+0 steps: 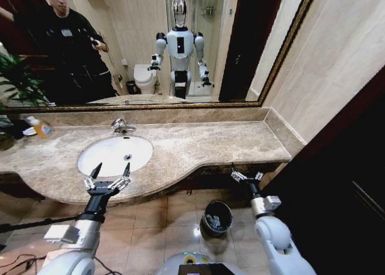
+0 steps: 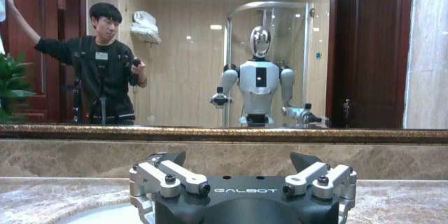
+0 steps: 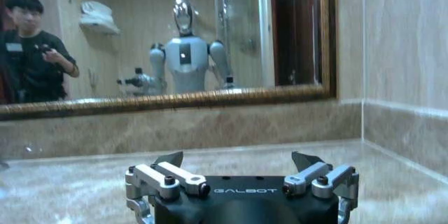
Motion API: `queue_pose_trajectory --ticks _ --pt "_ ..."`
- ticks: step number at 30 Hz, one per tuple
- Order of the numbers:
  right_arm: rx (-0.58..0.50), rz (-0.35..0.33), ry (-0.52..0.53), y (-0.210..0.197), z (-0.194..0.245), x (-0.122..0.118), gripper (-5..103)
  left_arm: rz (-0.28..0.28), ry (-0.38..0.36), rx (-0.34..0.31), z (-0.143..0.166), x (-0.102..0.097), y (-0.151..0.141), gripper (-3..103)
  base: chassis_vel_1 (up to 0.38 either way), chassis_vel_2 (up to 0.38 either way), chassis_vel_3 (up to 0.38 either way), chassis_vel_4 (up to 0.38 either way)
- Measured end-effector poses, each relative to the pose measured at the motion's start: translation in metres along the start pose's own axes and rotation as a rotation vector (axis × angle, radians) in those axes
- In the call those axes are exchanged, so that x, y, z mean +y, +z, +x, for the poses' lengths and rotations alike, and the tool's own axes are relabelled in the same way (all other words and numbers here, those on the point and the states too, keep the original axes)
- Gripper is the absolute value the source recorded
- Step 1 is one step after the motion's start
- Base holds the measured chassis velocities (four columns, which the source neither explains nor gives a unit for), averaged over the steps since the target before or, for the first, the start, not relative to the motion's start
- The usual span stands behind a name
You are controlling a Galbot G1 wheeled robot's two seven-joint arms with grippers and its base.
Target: Pick up the trash from the sink and place it in the trash bin.
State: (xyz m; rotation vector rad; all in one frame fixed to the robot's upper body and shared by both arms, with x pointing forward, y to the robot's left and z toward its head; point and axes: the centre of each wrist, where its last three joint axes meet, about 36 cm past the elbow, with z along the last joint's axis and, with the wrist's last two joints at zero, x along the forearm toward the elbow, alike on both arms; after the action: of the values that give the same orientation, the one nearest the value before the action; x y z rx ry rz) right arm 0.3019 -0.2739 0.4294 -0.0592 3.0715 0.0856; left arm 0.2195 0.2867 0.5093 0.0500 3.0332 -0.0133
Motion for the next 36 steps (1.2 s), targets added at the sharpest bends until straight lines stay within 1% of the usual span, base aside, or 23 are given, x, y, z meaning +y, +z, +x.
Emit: queue_pose_trajectory --ticks 4,8,12,20,36 --pt "-0.008 -0.007 -0.005 -0.022 0.019 -0.002 100 0.0 0.0 0.0 0.0 0.0 0.0 100 0.0 0.0 0.0 0.0" --pt "-0.01 -0.023 -0.009 -0.031 0.034 0.001 100 0.0 0.0 0.0 0.0 0.0 0.0 100 0.0 0.0 0.0 0.0" --pt "-0.024 -0.03 -0.012 -0.04 0.039 0.004 100 0.0 0.0 0.0 0.0 0.0 0.0 100 0.0 0.0 0.0 0.0" --pt "-0.019 -0.022 -0.045 -0.045 0.04 0.008 100 0.0 0.0 0.0 0.0 0.0 0.0 100 0.0 0.0 0.0 0.0" --pt "-0.017 -0.02 -0.046 -0.044 0.04 0.008 100 0.0 0.0 0.0 0.0 0.0 0.0 100 0.0 0.0 0.0 0.0"
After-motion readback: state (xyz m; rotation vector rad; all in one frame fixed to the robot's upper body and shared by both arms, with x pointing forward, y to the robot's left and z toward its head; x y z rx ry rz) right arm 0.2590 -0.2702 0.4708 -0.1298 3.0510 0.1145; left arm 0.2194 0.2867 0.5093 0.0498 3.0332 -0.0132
